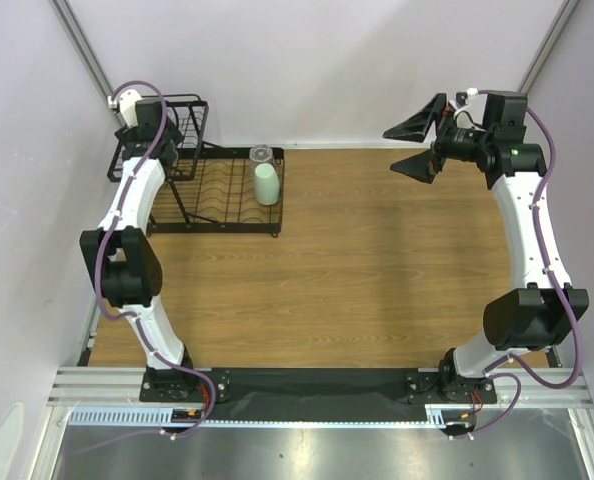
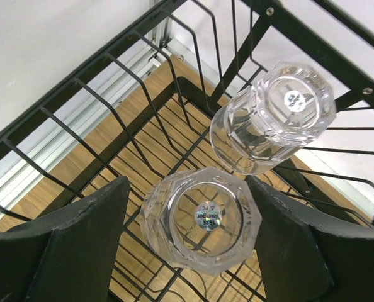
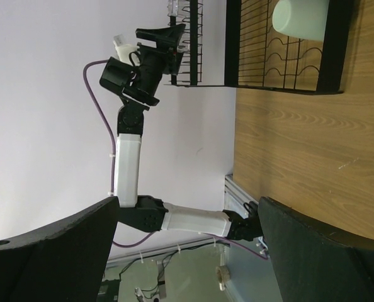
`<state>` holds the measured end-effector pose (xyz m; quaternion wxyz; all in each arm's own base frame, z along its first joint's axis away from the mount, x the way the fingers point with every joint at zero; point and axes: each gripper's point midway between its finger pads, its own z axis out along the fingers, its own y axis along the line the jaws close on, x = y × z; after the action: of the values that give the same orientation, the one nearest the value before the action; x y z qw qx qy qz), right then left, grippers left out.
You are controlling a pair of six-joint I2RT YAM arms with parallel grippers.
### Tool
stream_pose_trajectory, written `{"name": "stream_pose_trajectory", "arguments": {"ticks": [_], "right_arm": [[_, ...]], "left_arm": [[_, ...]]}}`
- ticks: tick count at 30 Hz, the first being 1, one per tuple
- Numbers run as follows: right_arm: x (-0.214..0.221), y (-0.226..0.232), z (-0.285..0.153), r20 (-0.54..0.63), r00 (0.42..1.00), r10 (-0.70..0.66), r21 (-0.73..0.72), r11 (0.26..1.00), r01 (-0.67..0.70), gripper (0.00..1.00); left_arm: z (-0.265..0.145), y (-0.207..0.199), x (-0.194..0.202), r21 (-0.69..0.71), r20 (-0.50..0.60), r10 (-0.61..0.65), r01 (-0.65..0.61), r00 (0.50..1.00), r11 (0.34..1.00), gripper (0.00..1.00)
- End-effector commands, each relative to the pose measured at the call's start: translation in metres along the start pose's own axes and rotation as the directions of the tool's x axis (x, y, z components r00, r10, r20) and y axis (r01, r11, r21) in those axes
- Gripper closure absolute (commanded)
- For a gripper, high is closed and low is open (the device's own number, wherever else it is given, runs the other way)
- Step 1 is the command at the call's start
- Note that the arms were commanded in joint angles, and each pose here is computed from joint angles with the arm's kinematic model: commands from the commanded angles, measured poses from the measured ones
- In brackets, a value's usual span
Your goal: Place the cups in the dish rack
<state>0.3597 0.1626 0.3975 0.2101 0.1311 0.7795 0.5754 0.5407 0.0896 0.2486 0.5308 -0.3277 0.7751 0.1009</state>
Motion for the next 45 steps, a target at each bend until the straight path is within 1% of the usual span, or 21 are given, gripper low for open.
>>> {"name": "stream_pose_trajectory", "arguments": {"ticks": [1, 7, 13, 15, 16, 18, 19, 20, 22, 23, 24, 26, 29, 32, 35, 36, 38, 40, 42, 43, 45], "right_arm": [[0.003, 0.014, -0.002, -0.011, 0.999, -0.041, -0.034, 0.999, 0.040, 0.00], [0.003, 0.013, -0.002, -0.004, 0.999, -0.047, -0.028, 0.999, 0.047, 0.00], [0.000, 0.001, -0.001, 0.012, 1.000, -0.028, 0.017, 0.999, 0.028, 0.00], [-0.002, -0.003, -0.001, 0.023, 0.999, -0.034, 0.043, 0.999, 0.033, 0.00], [-0.001, -0.012, 0.000, 0.017, 1.000, -0.007, 0.077, 0.997, 0.006, 0.00], [-0.004, -0.017, -0.003, 0.032, 0.998, -0.058, 0.127, 0.990, 0.053, 0.00], [-0.005, -0.029, -0.005, 0.046, 0.998, -0.044, 0.190, 0.981, 0.035, 0.00], [-0.007, -0.036, -0.008, 0.057, 0.996, -0.067, 0.227, 0.972, 0.052, 0.00], [-0.006, -0.052, -0.014, 0.072, 0.996, -0.049, 0.293, 0.956, 0.025, 0.00], [-0.012, -0.063, -0.020, 0.107, 0.993, -0.053, 0.344, 0.939, 0.014, 0.00], [-0.013, -0.073, -0.024, 0.110, 0.992, -0.060, 0.380, 0.925, 0.014, 0.00], [-0.011, -0.102, -0.035, 0.135, 0.990, -0.032, 0.480, 0.876, -0.037, 0.00], [-0.003, -0.135, -0.056, 0.157, 0.987, -0.033, 0.605, 0.793, -0.070, 0.00], [0.002, -0.160, -0.076, 0.190, 0.981, -0.028, 0.671, 0.733, -0.109, 0.00], [0.006, -0.177, -0.107, 0.260, 0.964, -0.054, 0.734, 0.660, -0.161, 0.00], [0.013, -0.189, -0.119, 0.285, 0.957, -0.055, 0.762, 0.619, -0.191, 0.00], [0.020, -0.206, -0.141, 0.332, 0.943, -0.037, 0.793, 0.552, -0.258, 0.03], [0.033, -0.226, -0.166, 0.381, 0.924, -0.034, 0.825, 0.463, -0.324, 0.07], [0.044, -0.240, -0.181, 0.405, 0.914, -0.018, 0.840, 0.401, -0.365, 0.10], [0.047, -0.245, -0.193, 0.432, 0.902, -0.021, 0.843, 0.364, -0.396, 0.16], [0.051, -0.247, -0.200, 0.445, 0.895, -0.017, 0.846, 0.335, -0.414, 0.23]], "left_arm": [[-0.027, -0.006, -0.044, 0.064, 0.085, -0.038, 0.033, 0.996, 0.997, 0.20], [-0.045, -0.009, -0.057, 0.111, 0.100, -0.093, 0.082, 0.991, 0.990, 0.20], [-0.088, -0.016, -0.077, 0.257, 0.142, -0.169, 0.129, 0.975, 0.958, 0.19], [-0.101, -0.020, -0.075, 0.306, 0.119, -0.187, 0.143, 0.975, 0.941, 0.16], [-0.116, -0.021, -0.084, 0.345, 0.130, -0.211, 0.156, 0.969, 0.926, 0.15], [-0.128, -0.028, -0.077, 0.417, 0.097, -0.231, 0.171, 0.968, 0.893, 0.12], [-0.136, -0.032, -0.076, 0.451, 0.074, -0.266, 0.205, 0.961, 0.869, 0.10], [-0.151, -0.037, -0.084, 0.506, 0.074, -0.298, 0.222, 0.952, 0.833, 0.03], [-0.164, -0.051, -0.064, 0.584, -0.022, -0.313, 0.266, 0.949, 0.767, 0.00], [-0.178, -0.062, -0.061, 0.630, -0.039, -0.315, 0.268, 0.948, 0.729, 0.00], [-0.177, -0.064, -0.050, 0.630, -0.063, -0.304, 0.274, 0.951, 0.727, 0.00], [-0.201, -0.091, -0.030, 0.680, -0.093, -0.244, 0.241, 0.965, 0.693, 0.00], [-0.228, -0.119, -0.009, 0.740, -0.091, -0.150, 0.168, 0.984, 0.651, 0.00], [-0.252, -0.142, 0.013, 0.792, -0.112, -0.090, 0.144, 0.990, 0.593, 0.00], [-0.271, -0.157, 0.033, 0.832, -0.129, -0.036, 0.128, 0.991, 0.540, 0.00], [-0.273, -0.159, 0.041, 0.835, -0.135, -0.019, 0.124, 0.991, 0.537, 0.00], [-0.286, -0.165, 0.054, 0.852, -0.150, 0.007, 0.126, 0.989, 0.509, 0.00], [-0.288, -0.166, 0.073, 0.853, -0.179, 0.036, 0.137, 0.983, 0.503, 0.00], [-0.291, -0.169, 0.084, 0.857, -0.205, 0.051, 0.153, 0.978, 0.492, 0.00], [-0.292, -0.170, 0.084, 0.858, -0.211, 0.044, 0.164, 0.976, 0.486, 0.00], [-0.291, -0.174, 0.084, 0.862, -0.215, 0.048, 0.167, 0.975, 0.479, 0.00]]}}
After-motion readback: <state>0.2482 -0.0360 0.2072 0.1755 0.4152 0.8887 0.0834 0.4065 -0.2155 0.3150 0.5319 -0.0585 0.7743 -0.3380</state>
